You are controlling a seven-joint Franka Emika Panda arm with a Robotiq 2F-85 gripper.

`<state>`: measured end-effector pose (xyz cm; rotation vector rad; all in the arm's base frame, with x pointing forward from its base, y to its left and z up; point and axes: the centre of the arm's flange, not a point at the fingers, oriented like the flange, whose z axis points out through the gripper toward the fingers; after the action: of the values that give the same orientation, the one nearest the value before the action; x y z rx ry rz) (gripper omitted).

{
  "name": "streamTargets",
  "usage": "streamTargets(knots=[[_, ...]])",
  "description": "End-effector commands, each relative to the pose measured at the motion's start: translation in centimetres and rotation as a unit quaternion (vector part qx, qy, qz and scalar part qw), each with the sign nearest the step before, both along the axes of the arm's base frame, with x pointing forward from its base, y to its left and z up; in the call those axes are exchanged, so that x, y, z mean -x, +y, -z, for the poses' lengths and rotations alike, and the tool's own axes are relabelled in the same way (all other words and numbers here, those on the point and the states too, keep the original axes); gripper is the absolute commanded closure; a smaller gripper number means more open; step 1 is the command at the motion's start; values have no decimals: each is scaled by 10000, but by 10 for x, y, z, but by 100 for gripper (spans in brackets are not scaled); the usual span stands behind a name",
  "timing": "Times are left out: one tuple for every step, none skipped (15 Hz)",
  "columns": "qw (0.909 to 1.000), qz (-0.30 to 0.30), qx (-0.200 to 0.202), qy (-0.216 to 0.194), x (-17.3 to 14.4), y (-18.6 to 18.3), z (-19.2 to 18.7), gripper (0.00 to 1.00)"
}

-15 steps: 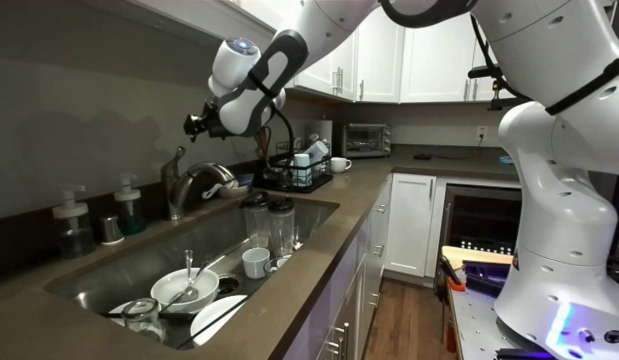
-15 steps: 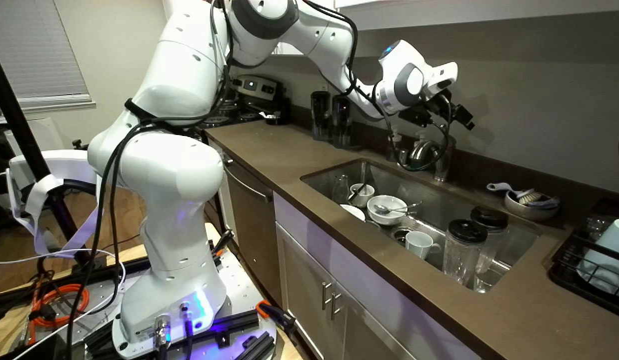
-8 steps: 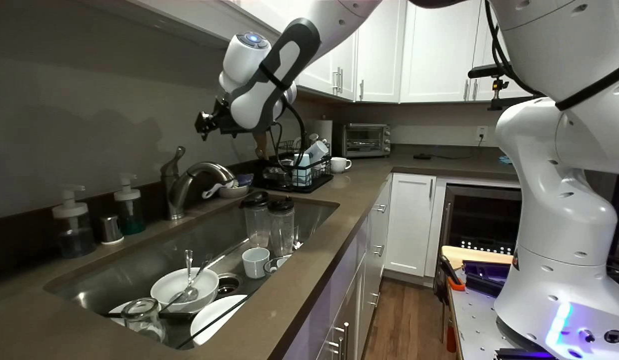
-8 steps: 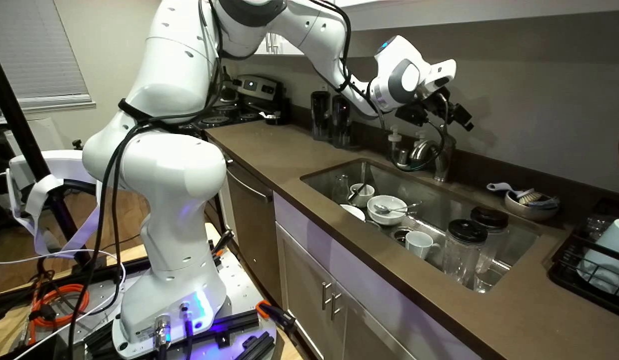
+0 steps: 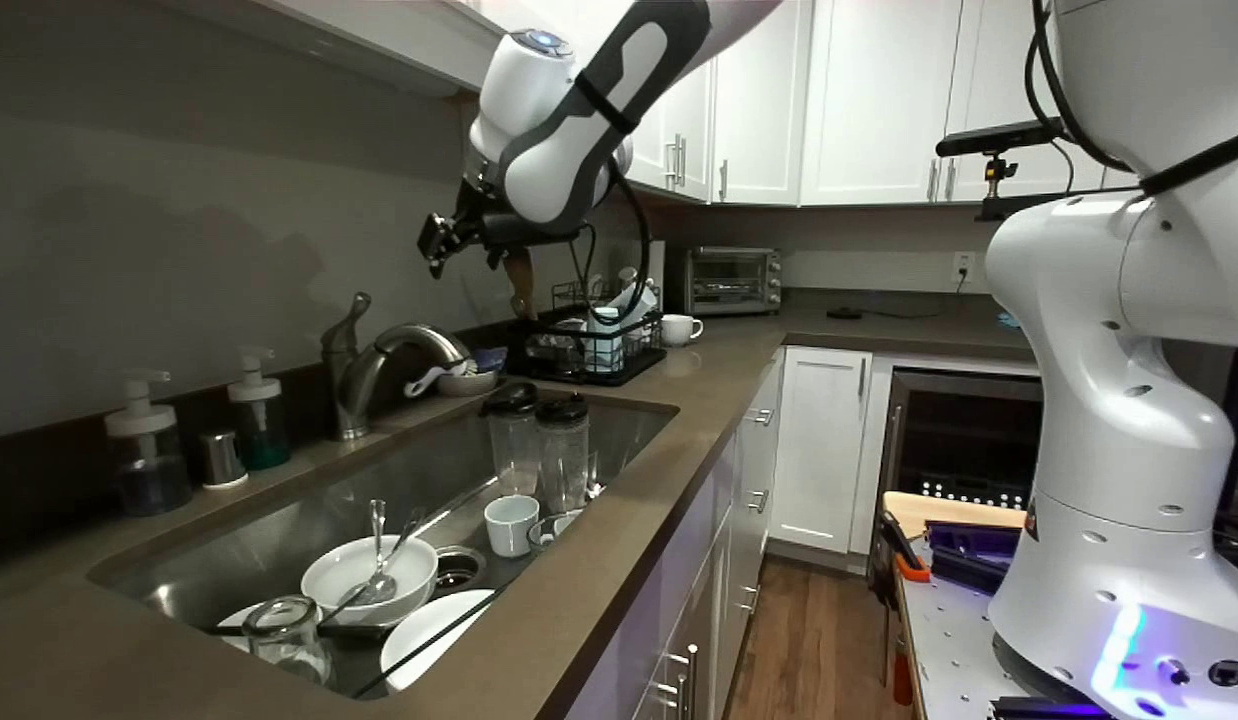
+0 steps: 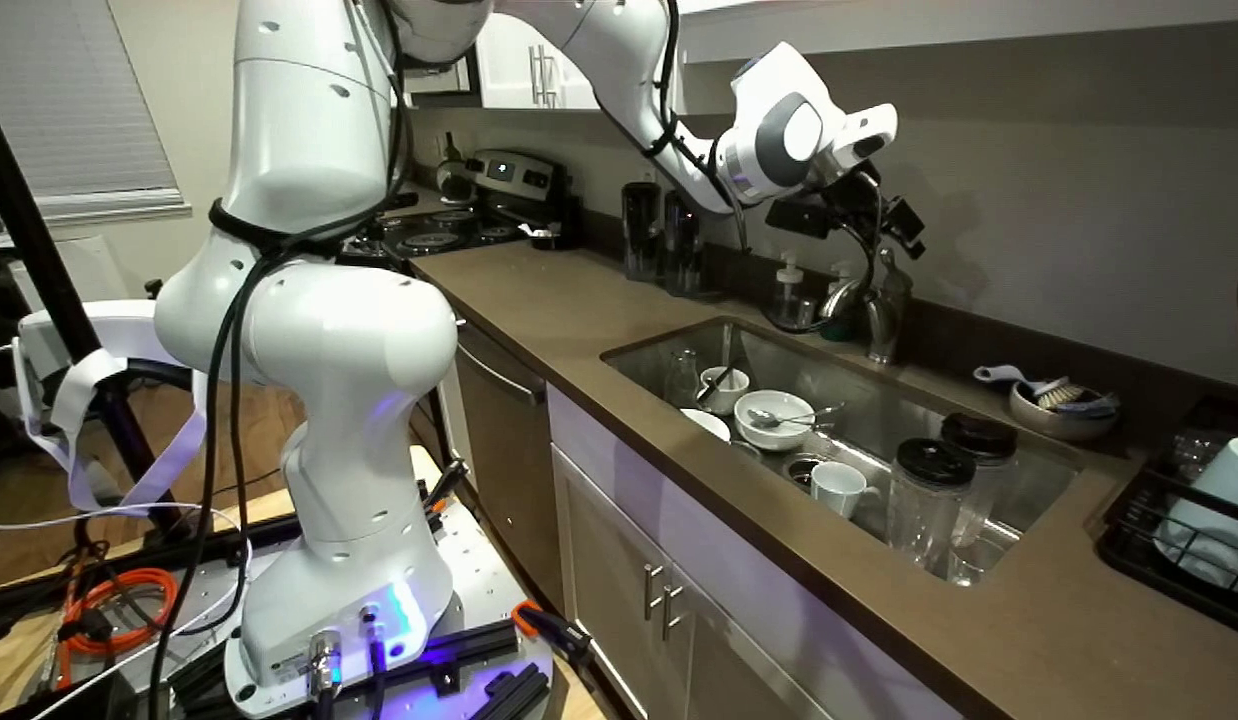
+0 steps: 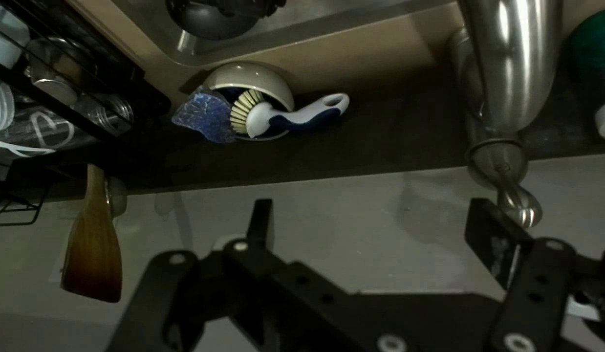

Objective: Close the faucet

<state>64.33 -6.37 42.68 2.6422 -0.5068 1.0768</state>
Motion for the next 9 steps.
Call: streamTargets(knots=[[9963,-549,160,645,40,1,-30,0],[9941,-680,182,822,44,3,-37,0],[9920,-796,197,963,48,3,-43,0],[9896,-919,175,1091,51,5,-51,0],[9878,-986,188,1188,54,6,-57,0],[9863,-1037,175,1267,57,8,-65,0],[9849,-1091,164,1333,61,8,-71,0],[9834,-1136,101,1411,65,11,-78,0],[9818,-1186,84,1478,68,14,-82,0]])
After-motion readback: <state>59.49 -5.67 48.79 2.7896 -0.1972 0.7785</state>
